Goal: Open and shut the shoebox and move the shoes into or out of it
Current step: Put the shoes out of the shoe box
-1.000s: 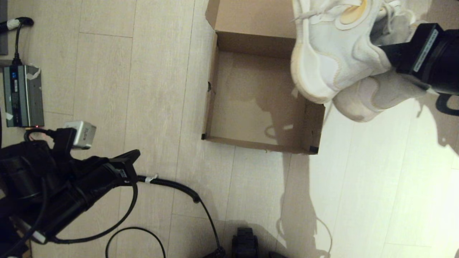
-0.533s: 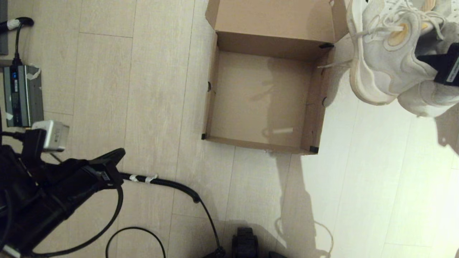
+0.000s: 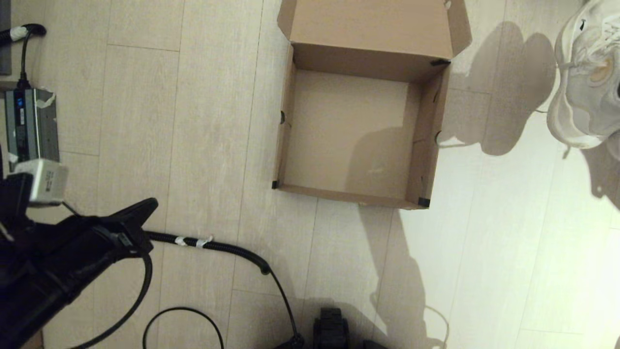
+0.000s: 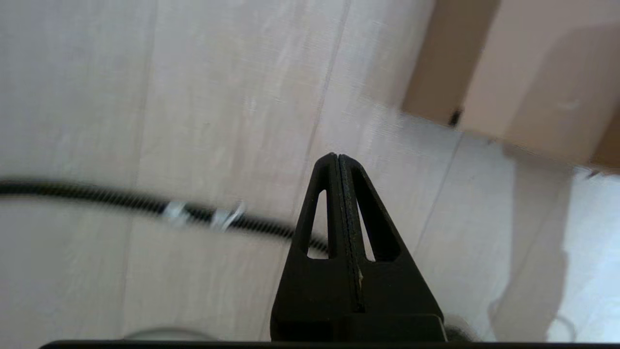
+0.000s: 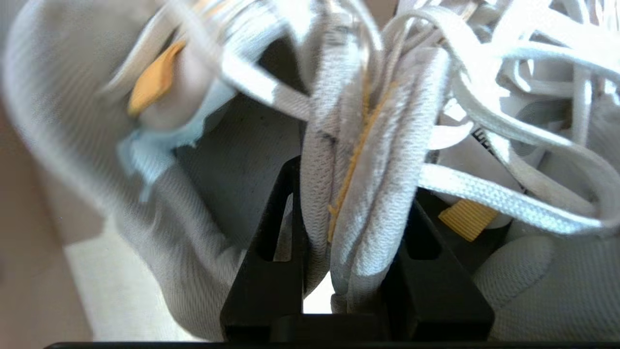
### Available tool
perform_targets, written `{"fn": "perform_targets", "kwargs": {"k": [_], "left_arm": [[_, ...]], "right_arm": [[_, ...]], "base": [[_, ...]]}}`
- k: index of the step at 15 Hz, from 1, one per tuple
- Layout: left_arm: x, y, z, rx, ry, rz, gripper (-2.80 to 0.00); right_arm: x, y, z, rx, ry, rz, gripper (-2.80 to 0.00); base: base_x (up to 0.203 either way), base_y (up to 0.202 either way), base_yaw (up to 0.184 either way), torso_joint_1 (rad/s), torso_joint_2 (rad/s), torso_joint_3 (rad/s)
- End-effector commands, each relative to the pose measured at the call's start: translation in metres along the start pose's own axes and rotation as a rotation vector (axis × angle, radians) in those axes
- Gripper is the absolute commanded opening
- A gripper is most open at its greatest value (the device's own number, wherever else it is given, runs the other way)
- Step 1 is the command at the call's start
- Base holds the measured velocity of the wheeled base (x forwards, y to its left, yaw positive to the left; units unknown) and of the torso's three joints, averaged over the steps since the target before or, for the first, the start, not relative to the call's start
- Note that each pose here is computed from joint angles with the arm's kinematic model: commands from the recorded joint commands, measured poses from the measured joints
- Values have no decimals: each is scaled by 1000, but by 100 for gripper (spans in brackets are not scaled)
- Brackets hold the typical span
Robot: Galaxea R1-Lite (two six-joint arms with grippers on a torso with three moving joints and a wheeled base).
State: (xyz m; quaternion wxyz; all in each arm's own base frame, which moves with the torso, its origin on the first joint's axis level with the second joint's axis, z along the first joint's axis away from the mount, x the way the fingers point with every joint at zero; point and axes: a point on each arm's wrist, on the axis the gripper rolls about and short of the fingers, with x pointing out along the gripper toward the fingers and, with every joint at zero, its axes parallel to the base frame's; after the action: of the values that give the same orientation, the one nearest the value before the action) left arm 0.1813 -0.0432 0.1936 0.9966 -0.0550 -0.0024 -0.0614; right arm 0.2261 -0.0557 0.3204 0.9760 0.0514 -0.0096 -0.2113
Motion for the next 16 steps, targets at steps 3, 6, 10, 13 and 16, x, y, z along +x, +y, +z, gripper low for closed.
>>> {"fn": "perform_targets", "kwargs": {"k": [3, 6, 10, 13, 16], "left_arm": [[71, -9, 1, -9, 37, -60, -280], [143, -12, -8, -12, 42, -84, -280], [160, -3, 9, 72, 64, -33, -280], [126, 1, 34, 94, 163, 89, -280], [91, 9, 32, 134, 272, 309, -280]], "right_arm": [[89, 7, -66, -15, 160, 3, -280], [159, 20, -104, -44, 176, 20, 0], [162, 30, -102, -117, 286, 43, 0], [144, 30, -86, -134, 286, 50, 0], [107, 26, -80, -169, 377, 57, 0]], "base": [[0, 0, 0, 0, 0, 0], [0, 0, 0, 0, 0, 0], [0, 0, 0, 0, 0, 0], [0, 0, 0, 0, 0, 0], [0, 0, 0, 0, 0, 0]]}}
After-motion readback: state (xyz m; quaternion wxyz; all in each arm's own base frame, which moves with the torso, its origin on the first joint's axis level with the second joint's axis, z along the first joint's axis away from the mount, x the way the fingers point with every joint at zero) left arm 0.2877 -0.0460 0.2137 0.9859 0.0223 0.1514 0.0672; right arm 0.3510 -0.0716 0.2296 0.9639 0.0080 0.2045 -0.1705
